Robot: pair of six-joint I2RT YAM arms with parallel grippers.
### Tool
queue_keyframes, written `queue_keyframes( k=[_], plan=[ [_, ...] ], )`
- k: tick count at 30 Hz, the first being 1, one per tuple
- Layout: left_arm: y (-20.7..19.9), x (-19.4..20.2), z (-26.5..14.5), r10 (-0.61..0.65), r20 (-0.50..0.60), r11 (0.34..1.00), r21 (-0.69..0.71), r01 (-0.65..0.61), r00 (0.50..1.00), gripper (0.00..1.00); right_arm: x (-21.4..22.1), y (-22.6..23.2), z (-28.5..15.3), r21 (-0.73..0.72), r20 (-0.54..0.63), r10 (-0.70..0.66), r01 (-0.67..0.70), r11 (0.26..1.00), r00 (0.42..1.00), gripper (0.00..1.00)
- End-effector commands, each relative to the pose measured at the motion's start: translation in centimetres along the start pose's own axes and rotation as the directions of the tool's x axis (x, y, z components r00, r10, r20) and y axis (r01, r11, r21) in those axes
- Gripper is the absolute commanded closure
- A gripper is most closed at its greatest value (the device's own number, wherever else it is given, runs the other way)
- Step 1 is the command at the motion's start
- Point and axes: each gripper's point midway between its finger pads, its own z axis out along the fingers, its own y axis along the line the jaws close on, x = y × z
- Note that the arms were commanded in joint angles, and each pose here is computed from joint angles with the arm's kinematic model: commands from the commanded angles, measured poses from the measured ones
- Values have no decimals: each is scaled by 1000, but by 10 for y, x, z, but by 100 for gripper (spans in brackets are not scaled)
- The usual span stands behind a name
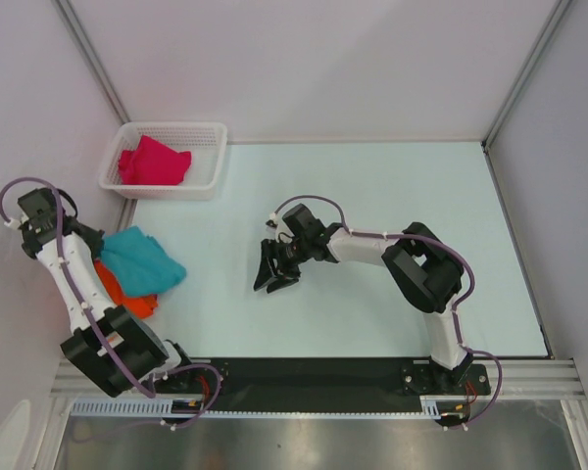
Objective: Fold and stack the t-shirts
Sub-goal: Smooth out wrinkles on the folded tshirt
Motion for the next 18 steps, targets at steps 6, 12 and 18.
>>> queue_keyframes(
  k=[6, 12, 18],
  plan=[
    [-92, -40, -52, 32, 97, 957, 285, -59, 995, 100, -13, 8, -1, 6, 19, -36, 36, 999, 999, 43],
    [-84, -50, -66, 29, 149, 967, 247, -66, 988, 100, -12, 2, 1, 17, 9, -27, 27, 1000, 1000, 44],
    [-59, -55, -88, -15, 196, 977, 211, -27, 981, 100, -8, -4, 3, 27, -5, -22, 22, 999, 1000, 44]
  ],
)
